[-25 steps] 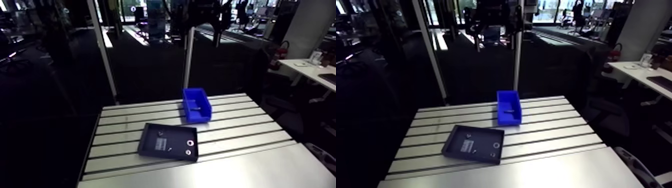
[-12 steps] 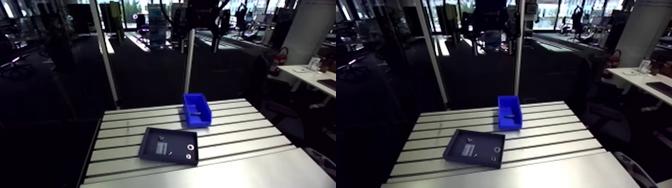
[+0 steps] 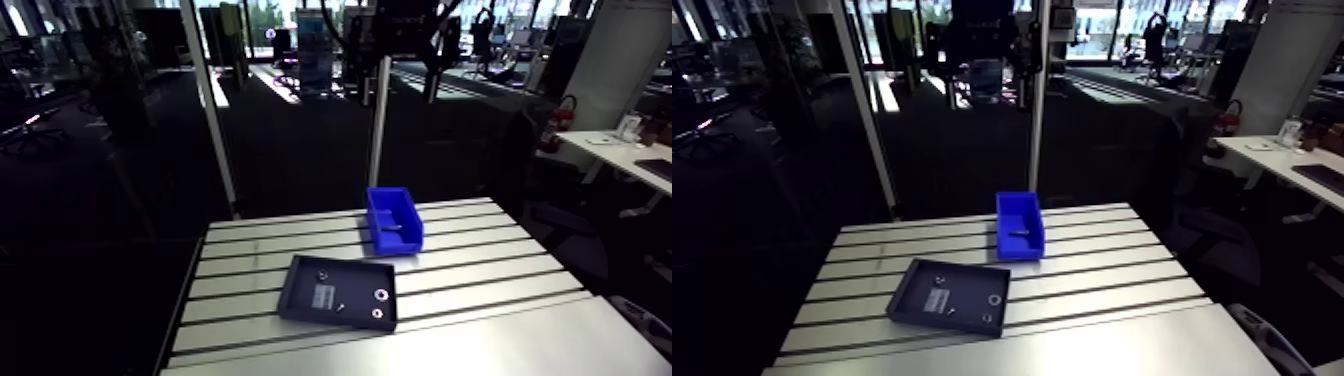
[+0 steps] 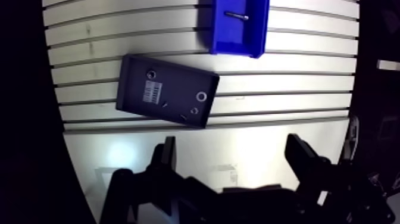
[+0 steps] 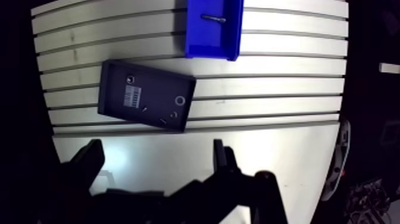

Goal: Pick up the M10 bolt from the tray and put it into the blue bin.

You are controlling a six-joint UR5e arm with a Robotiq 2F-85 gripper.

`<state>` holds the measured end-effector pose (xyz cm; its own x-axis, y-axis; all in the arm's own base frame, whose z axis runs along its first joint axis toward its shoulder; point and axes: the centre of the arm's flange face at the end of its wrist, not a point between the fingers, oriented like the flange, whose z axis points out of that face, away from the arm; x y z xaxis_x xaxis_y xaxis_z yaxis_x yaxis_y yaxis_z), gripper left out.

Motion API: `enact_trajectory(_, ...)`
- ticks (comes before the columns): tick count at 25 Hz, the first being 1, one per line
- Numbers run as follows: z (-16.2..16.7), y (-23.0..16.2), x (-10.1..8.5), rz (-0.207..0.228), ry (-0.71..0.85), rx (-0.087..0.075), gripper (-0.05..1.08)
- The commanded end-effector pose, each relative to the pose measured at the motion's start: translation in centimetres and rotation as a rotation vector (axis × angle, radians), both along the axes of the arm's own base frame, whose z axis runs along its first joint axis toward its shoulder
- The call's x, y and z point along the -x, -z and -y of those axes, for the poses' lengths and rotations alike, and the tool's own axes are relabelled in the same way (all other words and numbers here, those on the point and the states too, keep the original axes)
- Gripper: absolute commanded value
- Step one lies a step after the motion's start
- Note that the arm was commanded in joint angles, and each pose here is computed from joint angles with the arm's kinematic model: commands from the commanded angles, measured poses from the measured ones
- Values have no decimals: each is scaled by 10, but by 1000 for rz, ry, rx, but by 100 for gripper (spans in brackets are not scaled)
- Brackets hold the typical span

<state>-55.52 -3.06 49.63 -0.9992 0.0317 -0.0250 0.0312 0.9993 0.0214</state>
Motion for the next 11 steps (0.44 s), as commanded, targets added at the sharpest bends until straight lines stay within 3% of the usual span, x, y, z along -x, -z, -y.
enact_trajectory(1,0,0,0,-1,-2,1,1)
enact_trajectory(11,0,1,-1,4,-2,2,1)
